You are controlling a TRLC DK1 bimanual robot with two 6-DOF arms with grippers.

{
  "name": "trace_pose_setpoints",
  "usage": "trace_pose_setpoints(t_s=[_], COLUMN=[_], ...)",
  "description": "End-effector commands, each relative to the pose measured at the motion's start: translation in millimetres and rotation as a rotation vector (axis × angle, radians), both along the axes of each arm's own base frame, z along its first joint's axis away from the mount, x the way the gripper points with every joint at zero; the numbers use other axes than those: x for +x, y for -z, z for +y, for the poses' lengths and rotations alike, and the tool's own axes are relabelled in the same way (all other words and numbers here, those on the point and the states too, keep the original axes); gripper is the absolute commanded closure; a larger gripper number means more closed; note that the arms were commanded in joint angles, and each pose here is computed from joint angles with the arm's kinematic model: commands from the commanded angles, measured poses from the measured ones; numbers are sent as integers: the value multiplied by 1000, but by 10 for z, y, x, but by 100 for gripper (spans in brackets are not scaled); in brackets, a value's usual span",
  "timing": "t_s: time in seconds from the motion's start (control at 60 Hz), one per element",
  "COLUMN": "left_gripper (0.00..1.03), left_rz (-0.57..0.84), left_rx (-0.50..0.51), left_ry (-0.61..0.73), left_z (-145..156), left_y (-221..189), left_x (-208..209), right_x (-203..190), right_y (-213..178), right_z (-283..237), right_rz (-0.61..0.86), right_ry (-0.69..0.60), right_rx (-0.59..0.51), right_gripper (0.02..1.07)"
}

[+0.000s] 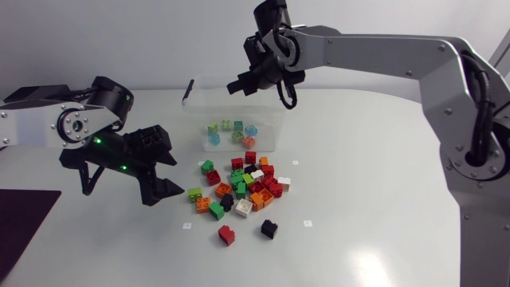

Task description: Place the duplo bricks in the container

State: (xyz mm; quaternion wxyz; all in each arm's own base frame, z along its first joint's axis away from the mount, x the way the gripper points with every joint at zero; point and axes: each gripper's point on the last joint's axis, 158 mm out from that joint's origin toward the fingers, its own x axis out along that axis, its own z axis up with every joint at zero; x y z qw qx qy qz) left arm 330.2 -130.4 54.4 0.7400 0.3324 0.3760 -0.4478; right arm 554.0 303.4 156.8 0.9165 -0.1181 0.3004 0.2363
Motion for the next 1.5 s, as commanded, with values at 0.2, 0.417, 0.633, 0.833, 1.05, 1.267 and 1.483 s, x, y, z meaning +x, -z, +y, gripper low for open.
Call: trace_pose_setpoints(t_s=[0.2,0.417,0.633,0.833,1.05,1.267,1.483], left_gripper=[7,7,10,13,31,44,71], left_rz=[45,24,37,48,54,60,76], left_rx=[46,62,67,70,71,77,93], left_ry=[119,154,156,162,167,175,188], left_z=[-72,-100,-119,-153,-185,-194,-221], left_y=[340,462,591,698,769,828,910], left_x=[-87,18,103,161,223,234,182], right_x=[89,-141,-515,-944,-1531,-2034,-2459], right_y=[46,-119,-184,-154,-52,108,517], right_z=[-41,-166,-356,-562,-755,-778,-766], right_rz=[21,14,6,30,56,87,171], right_ry=[27,26,18,4,-35,-105,-178], right_rx=[4,7,12,12,-1,-19,-75], right_gripper=[12,11,11,11,11,11,11])
